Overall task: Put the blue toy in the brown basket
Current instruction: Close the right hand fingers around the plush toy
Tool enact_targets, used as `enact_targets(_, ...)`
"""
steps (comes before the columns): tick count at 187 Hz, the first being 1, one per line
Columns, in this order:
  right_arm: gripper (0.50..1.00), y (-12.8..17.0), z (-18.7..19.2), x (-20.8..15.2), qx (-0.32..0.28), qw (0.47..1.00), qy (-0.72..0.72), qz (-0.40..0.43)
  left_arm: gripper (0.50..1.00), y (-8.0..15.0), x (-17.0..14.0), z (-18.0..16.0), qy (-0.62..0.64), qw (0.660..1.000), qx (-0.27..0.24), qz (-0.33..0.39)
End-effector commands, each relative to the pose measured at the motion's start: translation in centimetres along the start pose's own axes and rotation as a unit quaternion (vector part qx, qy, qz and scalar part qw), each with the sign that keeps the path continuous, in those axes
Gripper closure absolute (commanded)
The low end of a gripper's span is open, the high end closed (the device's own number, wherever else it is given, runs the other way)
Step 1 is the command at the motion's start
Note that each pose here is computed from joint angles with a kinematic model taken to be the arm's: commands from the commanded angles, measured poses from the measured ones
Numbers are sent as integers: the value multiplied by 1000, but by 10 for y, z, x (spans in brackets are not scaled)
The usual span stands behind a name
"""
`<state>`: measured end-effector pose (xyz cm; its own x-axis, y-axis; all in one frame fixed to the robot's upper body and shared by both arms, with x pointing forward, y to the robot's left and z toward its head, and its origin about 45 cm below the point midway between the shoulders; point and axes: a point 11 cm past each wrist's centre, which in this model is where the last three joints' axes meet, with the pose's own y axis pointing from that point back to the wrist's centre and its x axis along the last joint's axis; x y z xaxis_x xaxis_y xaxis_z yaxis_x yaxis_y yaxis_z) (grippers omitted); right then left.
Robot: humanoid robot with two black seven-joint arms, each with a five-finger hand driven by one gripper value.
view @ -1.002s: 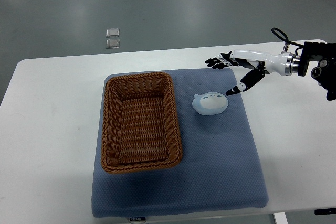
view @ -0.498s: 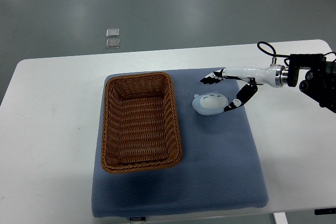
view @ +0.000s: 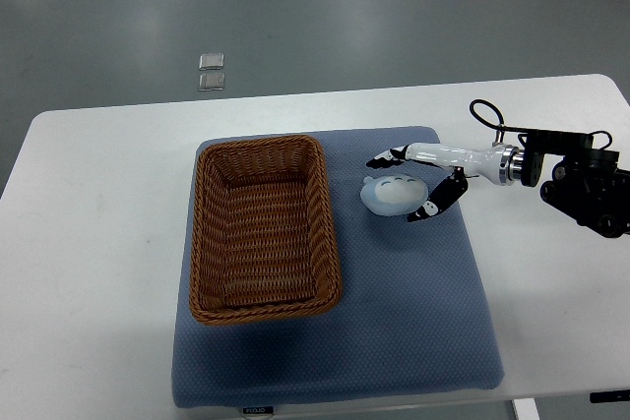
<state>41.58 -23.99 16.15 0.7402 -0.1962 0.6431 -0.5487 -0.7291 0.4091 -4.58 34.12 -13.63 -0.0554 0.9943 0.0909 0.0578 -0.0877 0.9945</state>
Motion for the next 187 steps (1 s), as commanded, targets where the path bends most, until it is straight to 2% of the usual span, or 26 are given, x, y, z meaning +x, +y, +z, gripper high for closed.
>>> enact_targets(1,644,-6,-4,-4,6,1000,-2,-2,500,0,0,0,0,1000,0,0)
enact_targets(12,701,-7,-3,-4,5,1000,-1,-2,500,0,0,0,0,1000,0,0)
enact_targets(65,746,-8,0,-9,0,1000,-3,-6,500,0,0,0,0,1000,0,0)
enact_targets(84,844,-6,2,-9,-4,1000,-3,-6,500,0,0,0,0,1000,0,0)
enact_targets(102,899,-5,3,-8,-6,1000,-2,-4,500,0,0,0,0,1000,0,0)
enact_targets(123,997,-3,5,-5,-8,1000,-1,-2,500,0,0,0,0,1000,0,0)
enact_targets(187,1000,-1,-5,20,1,1000,5,15,500,0,0,0,0,1000,0,0)
